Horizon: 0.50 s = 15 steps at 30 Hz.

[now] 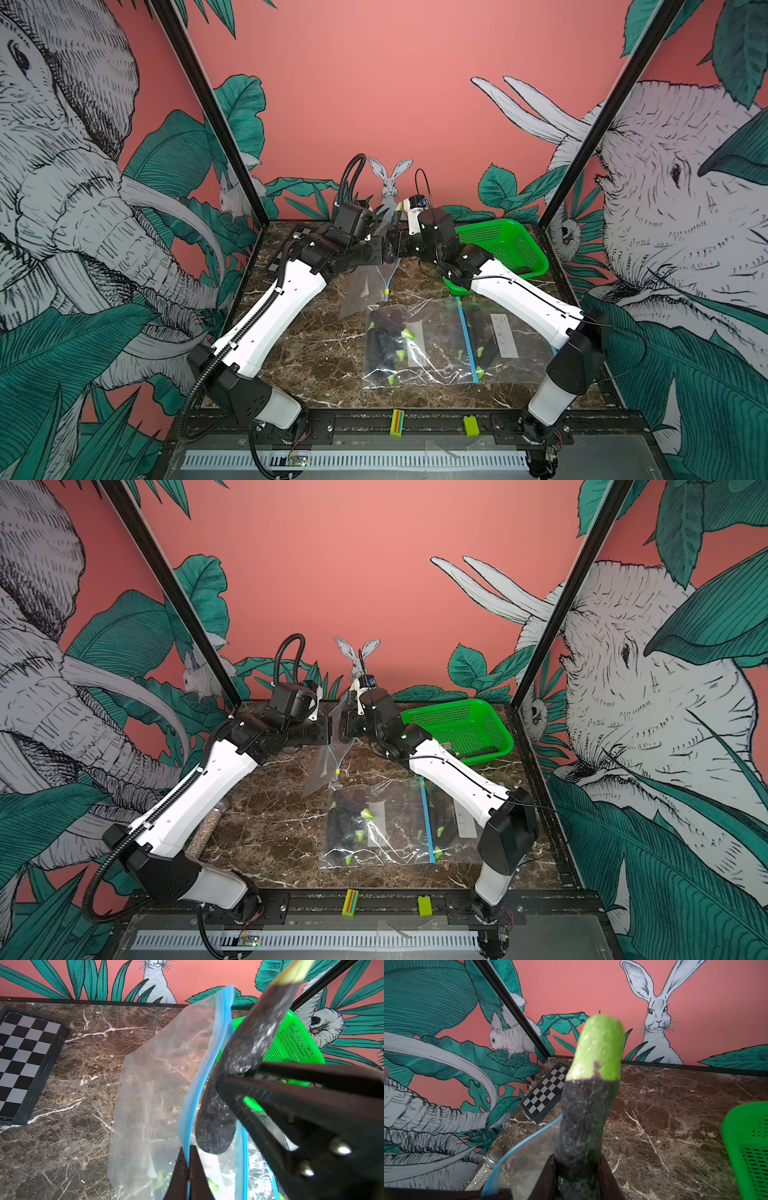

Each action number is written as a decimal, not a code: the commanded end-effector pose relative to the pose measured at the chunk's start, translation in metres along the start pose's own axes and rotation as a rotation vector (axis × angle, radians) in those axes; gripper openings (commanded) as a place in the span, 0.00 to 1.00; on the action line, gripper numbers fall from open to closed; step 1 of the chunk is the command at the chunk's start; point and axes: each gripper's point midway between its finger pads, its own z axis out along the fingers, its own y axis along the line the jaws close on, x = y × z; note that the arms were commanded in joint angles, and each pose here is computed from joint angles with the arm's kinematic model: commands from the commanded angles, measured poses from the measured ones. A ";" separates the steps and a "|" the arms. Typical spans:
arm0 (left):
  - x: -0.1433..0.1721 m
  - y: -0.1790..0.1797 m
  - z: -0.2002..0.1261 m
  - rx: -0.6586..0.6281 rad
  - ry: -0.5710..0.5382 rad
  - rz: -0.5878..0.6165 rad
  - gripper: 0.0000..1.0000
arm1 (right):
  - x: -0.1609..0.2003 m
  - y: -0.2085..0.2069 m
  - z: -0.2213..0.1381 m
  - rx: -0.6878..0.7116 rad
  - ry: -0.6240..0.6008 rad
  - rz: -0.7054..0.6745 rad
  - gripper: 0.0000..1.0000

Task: Place the eggplant in a zip-top bag and seal the zipper
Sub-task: Place the eggplant in the zipper food storage bag.

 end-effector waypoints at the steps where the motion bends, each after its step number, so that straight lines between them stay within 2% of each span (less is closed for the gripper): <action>1: -0.013 0.000 -0.015 0.015 -0.050 -0.012 0.00 | -0.004 0.008 -0.008 -0.010 -0.041 -0.042 0.15; 15: -0.008 0.001 -0.004 0.022 -0.033 -0.025 0.00 | -0.002 0.030 -0.030 -0.075 -0.062 -0.009 0.22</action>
